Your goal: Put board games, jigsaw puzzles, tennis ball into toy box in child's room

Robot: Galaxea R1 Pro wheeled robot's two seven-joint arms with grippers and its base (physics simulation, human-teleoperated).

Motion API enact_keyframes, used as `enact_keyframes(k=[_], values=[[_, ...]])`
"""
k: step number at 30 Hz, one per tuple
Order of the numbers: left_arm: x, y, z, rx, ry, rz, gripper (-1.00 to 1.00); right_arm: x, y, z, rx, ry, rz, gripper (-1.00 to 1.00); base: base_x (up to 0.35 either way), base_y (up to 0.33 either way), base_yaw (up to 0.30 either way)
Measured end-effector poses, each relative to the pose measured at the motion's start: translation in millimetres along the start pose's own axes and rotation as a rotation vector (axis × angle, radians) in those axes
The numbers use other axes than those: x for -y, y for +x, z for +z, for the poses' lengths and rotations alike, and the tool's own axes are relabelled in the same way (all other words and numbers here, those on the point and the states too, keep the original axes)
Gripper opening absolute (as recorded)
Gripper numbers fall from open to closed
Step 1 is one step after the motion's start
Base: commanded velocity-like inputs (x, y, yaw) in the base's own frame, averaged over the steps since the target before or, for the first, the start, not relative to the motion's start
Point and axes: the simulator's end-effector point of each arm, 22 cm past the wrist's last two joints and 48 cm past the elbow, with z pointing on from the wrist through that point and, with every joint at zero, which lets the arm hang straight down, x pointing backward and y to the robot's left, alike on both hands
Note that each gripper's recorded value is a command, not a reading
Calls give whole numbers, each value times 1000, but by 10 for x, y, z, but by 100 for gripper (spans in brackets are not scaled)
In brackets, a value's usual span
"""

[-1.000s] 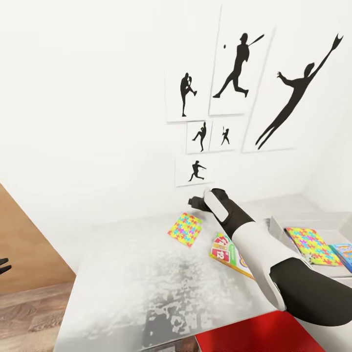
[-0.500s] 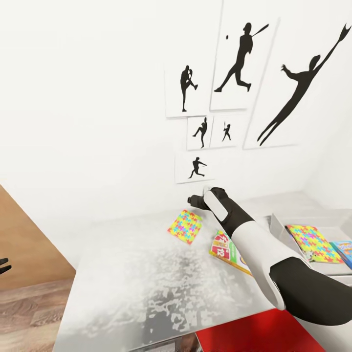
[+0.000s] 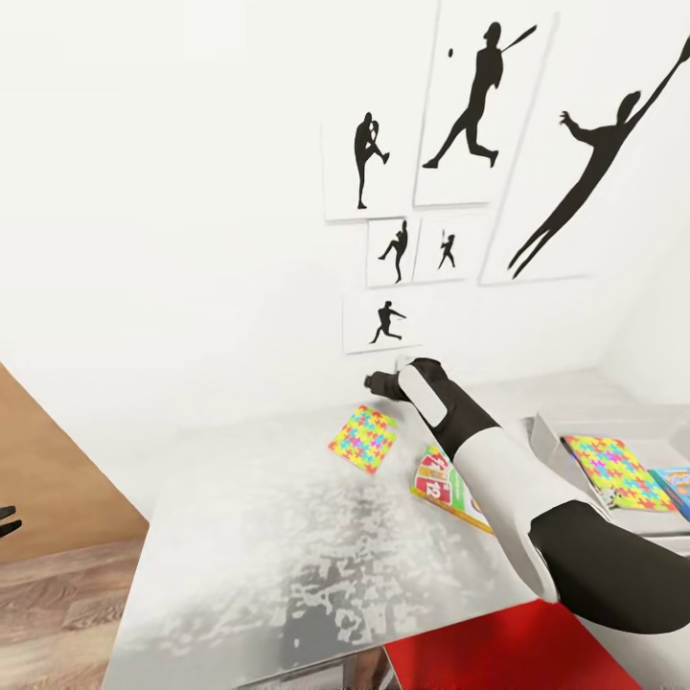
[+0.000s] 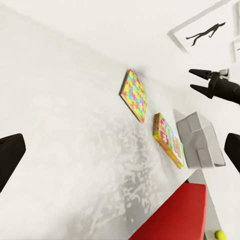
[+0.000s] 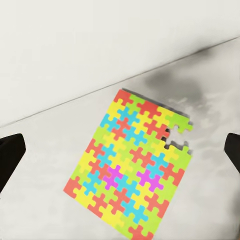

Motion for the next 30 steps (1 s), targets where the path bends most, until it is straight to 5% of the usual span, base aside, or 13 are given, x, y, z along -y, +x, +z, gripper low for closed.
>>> enact_keyframes(k=[30], values=[[-176,91,82,-28,-26,-32,100,-69,71,198,-28,-12,-9,100,0,0,0]])
